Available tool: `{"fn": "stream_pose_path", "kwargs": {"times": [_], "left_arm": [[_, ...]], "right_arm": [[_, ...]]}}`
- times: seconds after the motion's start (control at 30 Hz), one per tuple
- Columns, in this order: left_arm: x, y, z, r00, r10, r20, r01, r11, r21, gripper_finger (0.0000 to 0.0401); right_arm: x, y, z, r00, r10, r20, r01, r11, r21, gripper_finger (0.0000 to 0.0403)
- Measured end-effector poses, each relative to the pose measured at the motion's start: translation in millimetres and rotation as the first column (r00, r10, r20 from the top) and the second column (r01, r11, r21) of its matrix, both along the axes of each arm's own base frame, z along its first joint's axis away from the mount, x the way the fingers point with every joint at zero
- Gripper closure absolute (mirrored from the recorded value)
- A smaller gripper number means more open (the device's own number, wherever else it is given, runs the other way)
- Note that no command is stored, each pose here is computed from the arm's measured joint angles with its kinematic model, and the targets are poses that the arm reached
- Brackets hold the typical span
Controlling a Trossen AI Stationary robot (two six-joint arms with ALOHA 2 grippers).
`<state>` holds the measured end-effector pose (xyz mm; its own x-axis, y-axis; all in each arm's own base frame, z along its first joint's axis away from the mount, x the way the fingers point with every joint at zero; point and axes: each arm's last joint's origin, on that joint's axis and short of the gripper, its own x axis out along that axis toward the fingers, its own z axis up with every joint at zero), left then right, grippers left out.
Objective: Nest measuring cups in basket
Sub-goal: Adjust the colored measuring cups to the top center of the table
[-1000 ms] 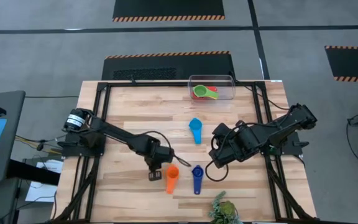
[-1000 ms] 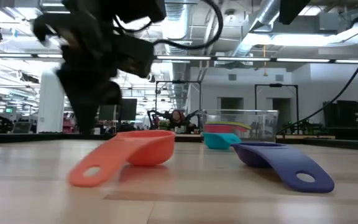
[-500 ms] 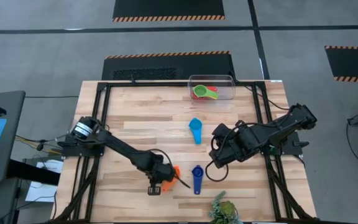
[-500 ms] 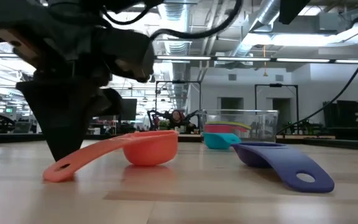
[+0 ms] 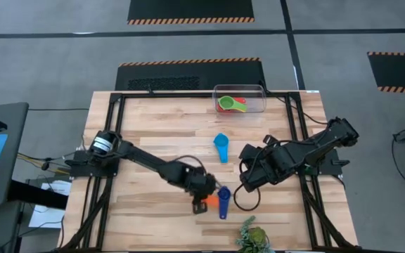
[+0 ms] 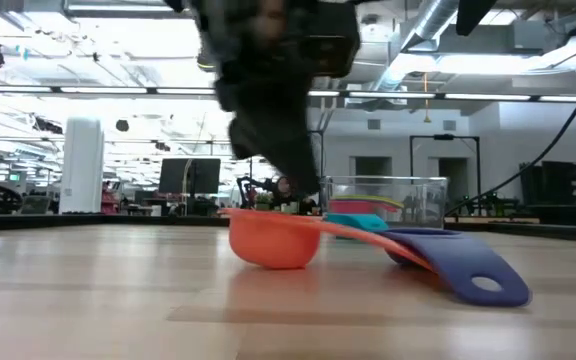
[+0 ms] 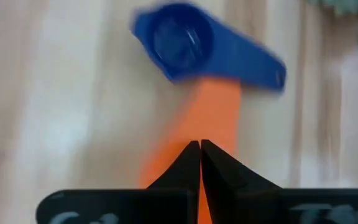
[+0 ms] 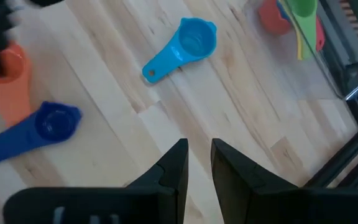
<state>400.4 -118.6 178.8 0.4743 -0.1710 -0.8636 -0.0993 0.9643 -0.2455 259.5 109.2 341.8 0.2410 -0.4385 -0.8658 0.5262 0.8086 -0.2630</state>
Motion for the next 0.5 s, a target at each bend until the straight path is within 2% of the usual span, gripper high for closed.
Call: {"fn": "stream_pose_path", "kwargs": {"times": [0.07,0.17,0.23,0.4,0.5], "left_arm": [[6,11,7,0.999,0.048,-0.002,-0.048,0.999,-0.012,0.0401],[5,18,17,0.995,0.06,-0.075,-0.06,0.998,-0.01,0.0401],[3,9,23,0.994,0.049,-0.093,-0.051,0.998,-0.023,0.0401],[-3,-28,33,0.995,0.007,-0.097,-0.021,0.988,-0.154,0.0401],[-3,-45,25,0.997,0.018,-0.077,-0.028,0.99,-0.137,0.0401]], "right_arm": [[-1,3,0,1.0,0.011,0.0,-0.011,1.0,0.0,0.031],[-3,8,0,0.999,0.048,-0.008,-0.048,0.999,-0.006,0.031],[-5,11,0,0.998,0.061,-0.009,-0.061,0.998,-0.007,0.031],[-7,16,0,0.997,0.082,-0.007,-0.082,0.997,-0.011,0.031],[-8,18,0,0.996,0.09,-0.003,-0.09,0.996,-0.02,0.031]]}}
